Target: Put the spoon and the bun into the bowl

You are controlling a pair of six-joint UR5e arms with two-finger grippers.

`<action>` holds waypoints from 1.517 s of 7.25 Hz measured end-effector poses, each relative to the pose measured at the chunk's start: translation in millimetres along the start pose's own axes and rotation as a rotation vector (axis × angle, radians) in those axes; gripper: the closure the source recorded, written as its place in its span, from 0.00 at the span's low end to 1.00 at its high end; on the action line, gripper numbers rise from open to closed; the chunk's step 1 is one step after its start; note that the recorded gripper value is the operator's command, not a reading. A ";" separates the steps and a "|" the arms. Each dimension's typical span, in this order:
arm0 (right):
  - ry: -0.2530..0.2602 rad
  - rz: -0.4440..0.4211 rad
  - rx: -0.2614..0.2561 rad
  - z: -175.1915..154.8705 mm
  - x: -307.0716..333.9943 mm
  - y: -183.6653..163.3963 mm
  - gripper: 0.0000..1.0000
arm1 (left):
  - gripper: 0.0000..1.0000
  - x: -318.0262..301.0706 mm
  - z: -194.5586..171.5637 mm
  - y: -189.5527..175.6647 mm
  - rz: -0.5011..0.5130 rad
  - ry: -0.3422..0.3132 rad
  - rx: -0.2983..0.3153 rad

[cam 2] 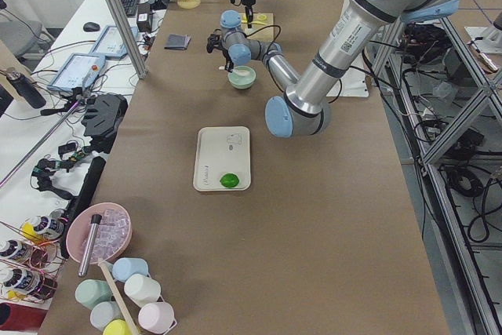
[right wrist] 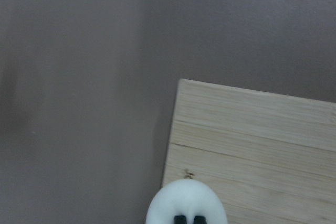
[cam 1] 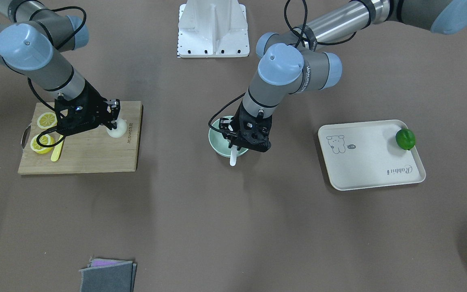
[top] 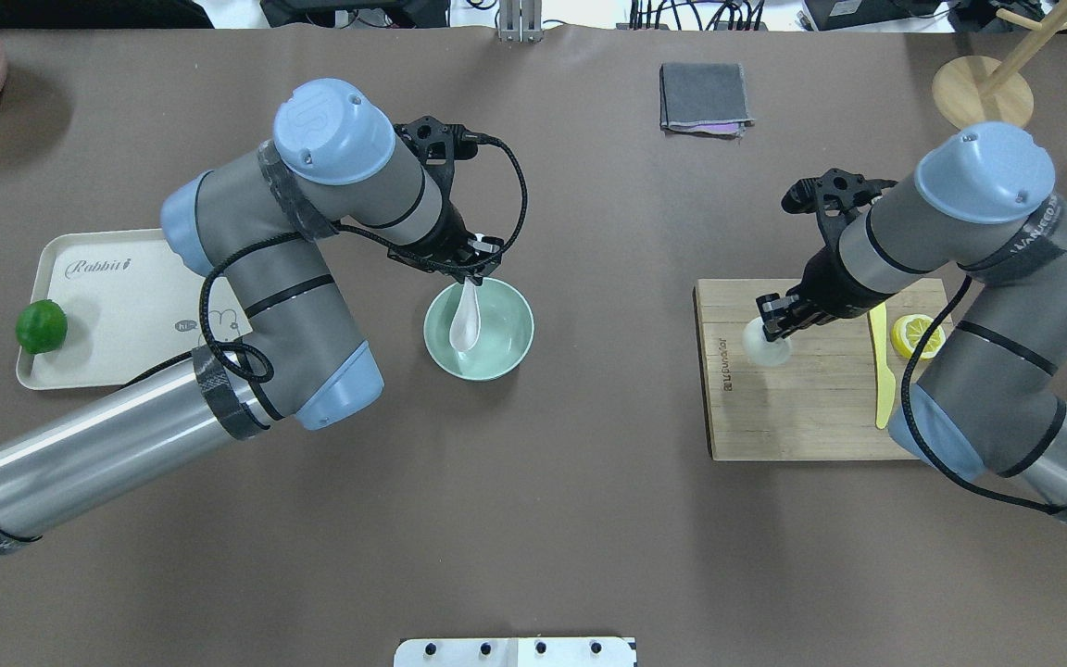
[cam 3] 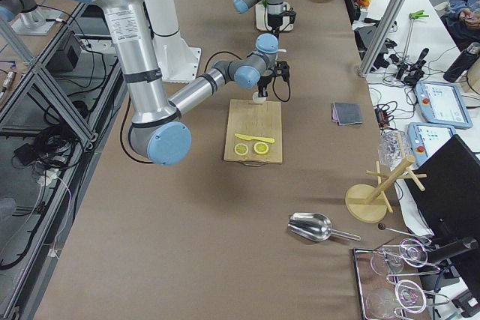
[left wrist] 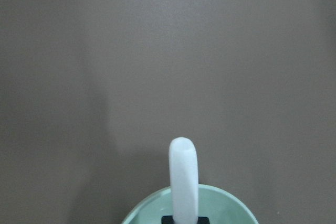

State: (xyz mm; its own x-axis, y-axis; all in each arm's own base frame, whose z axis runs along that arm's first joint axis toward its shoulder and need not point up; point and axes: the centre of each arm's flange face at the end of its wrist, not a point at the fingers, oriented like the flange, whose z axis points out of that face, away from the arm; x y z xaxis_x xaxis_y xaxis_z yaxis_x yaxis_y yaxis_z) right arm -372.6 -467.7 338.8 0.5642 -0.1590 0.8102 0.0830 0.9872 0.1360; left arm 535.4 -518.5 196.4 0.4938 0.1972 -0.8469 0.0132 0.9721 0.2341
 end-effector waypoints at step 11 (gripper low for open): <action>-0.137 0.242 0.205 44.1 -272.2 -36.4 0.00 | 0.01 -266.4 -134.7 -5.2 0.119 0.010 -0.049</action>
State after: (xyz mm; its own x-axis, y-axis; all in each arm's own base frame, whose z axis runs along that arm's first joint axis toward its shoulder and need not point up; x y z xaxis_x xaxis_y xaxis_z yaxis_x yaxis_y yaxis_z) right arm -565.4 -460.8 138.5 0.4310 0.0660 0.8999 -0.2142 0.9763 0.0310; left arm 286.6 -559.0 356.4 0.4809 0.3125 -0.8192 -0.0871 0.9467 0.3100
